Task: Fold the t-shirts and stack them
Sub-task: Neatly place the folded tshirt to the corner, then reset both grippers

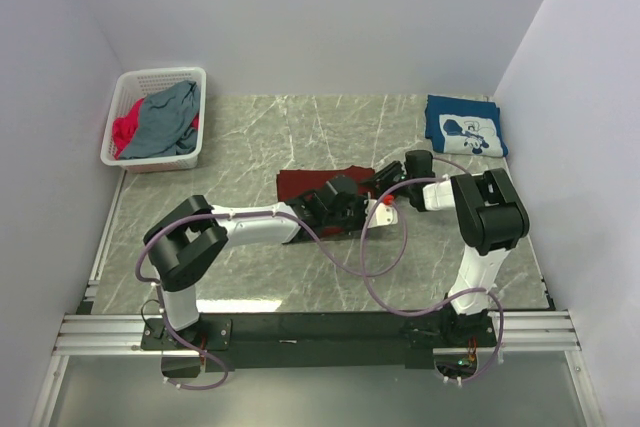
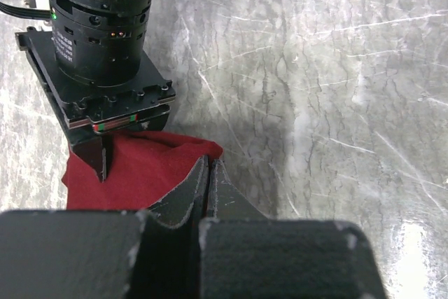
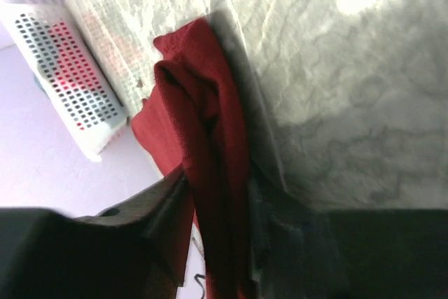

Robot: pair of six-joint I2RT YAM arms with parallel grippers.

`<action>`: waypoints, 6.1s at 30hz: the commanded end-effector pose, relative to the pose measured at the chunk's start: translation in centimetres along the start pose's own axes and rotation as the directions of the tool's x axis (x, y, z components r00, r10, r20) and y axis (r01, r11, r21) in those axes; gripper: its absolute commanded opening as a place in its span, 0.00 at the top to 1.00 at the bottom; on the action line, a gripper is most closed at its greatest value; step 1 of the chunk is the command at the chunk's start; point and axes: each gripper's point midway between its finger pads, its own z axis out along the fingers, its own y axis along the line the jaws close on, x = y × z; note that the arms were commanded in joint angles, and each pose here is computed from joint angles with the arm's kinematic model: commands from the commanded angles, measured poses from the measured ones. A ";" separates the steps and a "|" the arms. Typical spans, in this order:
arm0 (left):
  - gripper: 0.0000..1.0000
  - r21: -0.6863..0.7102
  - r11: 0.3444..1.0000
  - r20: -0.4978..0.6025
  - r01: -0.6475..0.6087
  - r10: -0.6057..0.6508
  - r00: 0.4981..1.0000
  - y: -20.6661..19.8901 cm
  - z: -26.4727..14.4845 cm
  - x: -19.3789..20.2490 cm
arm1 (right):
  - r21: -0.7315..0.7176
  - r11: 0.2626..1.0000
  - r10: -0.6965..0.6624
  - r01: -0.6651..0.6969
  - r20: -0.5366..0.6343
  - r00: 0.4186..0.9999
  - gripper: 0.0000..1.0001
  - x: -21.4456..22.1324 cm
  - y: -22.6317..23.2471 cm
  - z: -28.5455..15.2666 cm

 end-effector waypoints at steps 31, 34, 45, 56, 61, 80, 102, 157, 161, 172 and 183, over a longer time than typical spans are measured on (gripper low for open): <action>0.01 -0.175 0.884 -0.159 0.434 -0.460 0.873 3.4 -18.6 8.2 | 0.391 0.516 -0.842 0.762 0.067 0.536 1.00 -18.4 8.4 -5.3; 0.01 -0.216 0.858 -0.138 0.466 -0.499 0.856 3.2 -19.4 8.2 | 0.439 0.455 -0.881 0.775 0.094 0.464 1.00 -21.6 10.3 -6.1; 0.01 -0.286 0.817 -0.111 0.500 -0.547 0.830 2.2 -20.9 9.2 | 0.560 0.243 -0.970 0.792 0.133 0.204 1.00 -26.8 17.2 -10.2; 0.01 -0.302 0.822 -0.089 0.483 -0.528 0.844 2.3 -21.5 8.8 | 0.630 0.173 -0.984 0.757 0.147 0.103 1.00 -28.1 21.1 -13.8; 0.01 -0.300 0.825 -0.091 0.480 -0.525 0.846 2.1 -21.7 8.9 | 0.639 0.154 -0.986 0.754 0.149 0.076 1.00 -27.8 22.0 -14.9; 0.01 -0.322 0.827 -0.080 0.460 -0.508 0.857 2.6 -22.1 8.7 | 0.674 0.143 -0.983 0.725 0.182 0.025 1.00 -28.2 24.5 -19.8; 0.01 -0.313 0.830 -0.092 0.461 -0.510 0.856 2.4 -22.0 8.9 | 0.693 0.117 -0.982 0.711 0.189 -0.023 1.00 -30.1 25.2 -20.8; 0.01 -0.336 0.767 -0.124 0.546 -0.611 0.782 3.2 -21.1 9.2 | 0.876 0.023 -0.997 0.481 0.057 -0.055 0.20 -43.0 14.8 -19.6; 0.00 -0.326 0.714 -0.081 0.620 -0.674 0.734 3.6 -22.0 8.5 | 0.808 0.056 -0.996 0.587 0.085 -0.022 0.20 -38.6 15.7 -19.3; 0.01 -0.360 0.380 0.008 0.852 -0.912 0.410 9.3 -25.3 8.8 | 0.580 0.237 -0.963 0.779 0.246 0.109 0.17 -21.7 21.0 -26.3; 0.01 -0.562 0.326 -0.053 0.760 -0.931 0.361 9.2 -27.2 15.5 | 0.337 0.346 -0.935 0.876 0.205 0.290 0.13 -7.7 11.5 -27.0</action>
